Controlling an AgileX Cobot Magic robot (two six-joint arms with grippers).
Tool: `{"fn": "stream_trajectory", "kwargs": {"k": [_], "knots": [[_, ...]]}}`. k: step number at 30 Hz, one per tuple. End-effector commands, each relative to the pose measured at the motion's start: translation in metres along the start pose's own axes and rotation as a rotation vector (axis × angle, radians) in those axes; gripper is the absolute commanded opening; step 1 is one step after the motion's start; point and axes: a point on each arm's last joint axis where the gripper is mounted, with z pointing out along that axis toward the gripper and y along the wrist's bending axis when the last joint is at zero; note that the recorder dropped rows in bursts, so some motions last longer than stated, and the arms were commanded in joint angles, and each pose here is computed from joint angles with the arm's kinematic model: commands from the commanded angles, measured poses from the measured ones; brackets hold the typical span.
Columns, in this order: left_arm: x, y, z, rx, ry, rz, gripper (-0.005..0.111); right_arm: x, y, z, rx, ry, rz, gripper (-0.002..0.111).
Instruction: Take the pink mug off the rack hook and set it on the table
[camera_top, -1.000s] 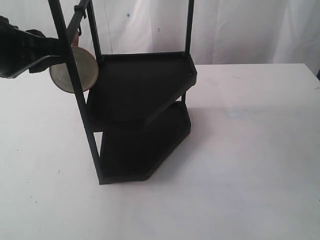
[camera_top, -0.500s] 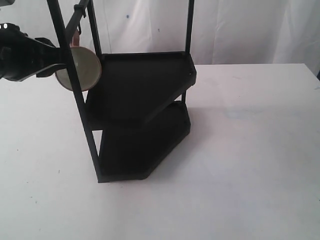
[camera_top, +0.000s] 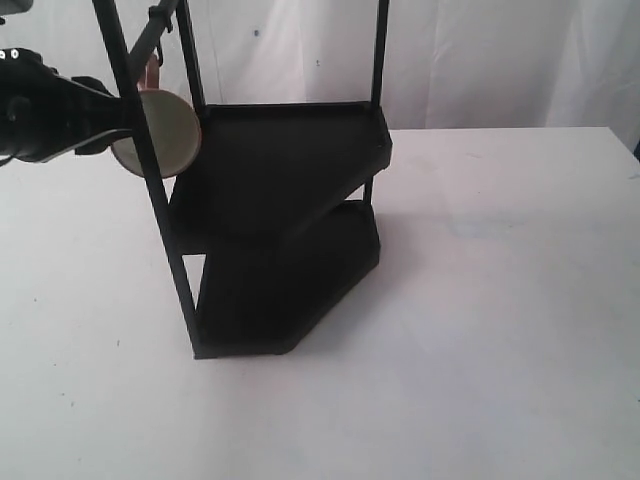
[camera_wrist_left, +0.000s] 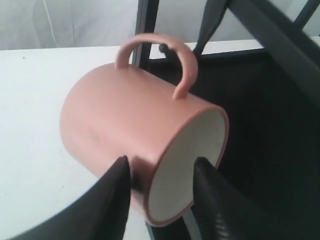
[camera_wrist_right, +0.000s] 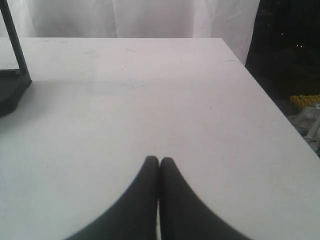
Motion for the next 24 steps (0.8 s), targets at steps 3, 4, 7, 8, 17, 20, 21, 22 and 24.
{"fn": "stream_trajectory", "kwargs": {"k": [3,4,7,8,17,20,21,22,24], "knots": [[0.003,0.004,0.014,-0.017,0.008,-0.017,0.044,0.000,0.000,0.000,0.006,-0.007,-0.002,0.000],[0.003,0.004,0.014,-0.017,0.006,-0.017,0.041,0.000,0.000,0.000,0.006,-0.007,-0.002,0.000],[0.003,0.004,0.014,-0.016,0.009,-0.004,0.022,0.000,0.000,0.000,0.006,-0.007,-0.002,0.000],[0.003,0.004,0.014,-0.016,0.011,0.001,0.016,0.000,0.000,0.000,0.006,-0.007,-0.002,0.000],[0.001,0.002,0.004,-0.005,0.008,0.030,0.000,0.000,0.000,0.000,0.006,-0.007,0.022,0.000],[-0.004,-0.001,-0.009,0.006,-0.021,0.035,0.000,0.000,0.000,0.000,0.006,-0.007,0.022,0.000],[-0.006,-0.003,-0.015,0.012,-0.027,0.036,0.000,0.000,0.000,0.000,0.006,-0.007,0.022,0.000],[-0.006,-0.004,-0.020,0.016,-0.029,0.041,0.000,0.000,0.000,0.000,0.006,-0.007,0.022,0.000],[-0.008,-0.006,-0.031,0.026,-0.030,0.057,0.000,0.000,0.000,0.000,0.006,-0.007,0.022,0.000]]}}
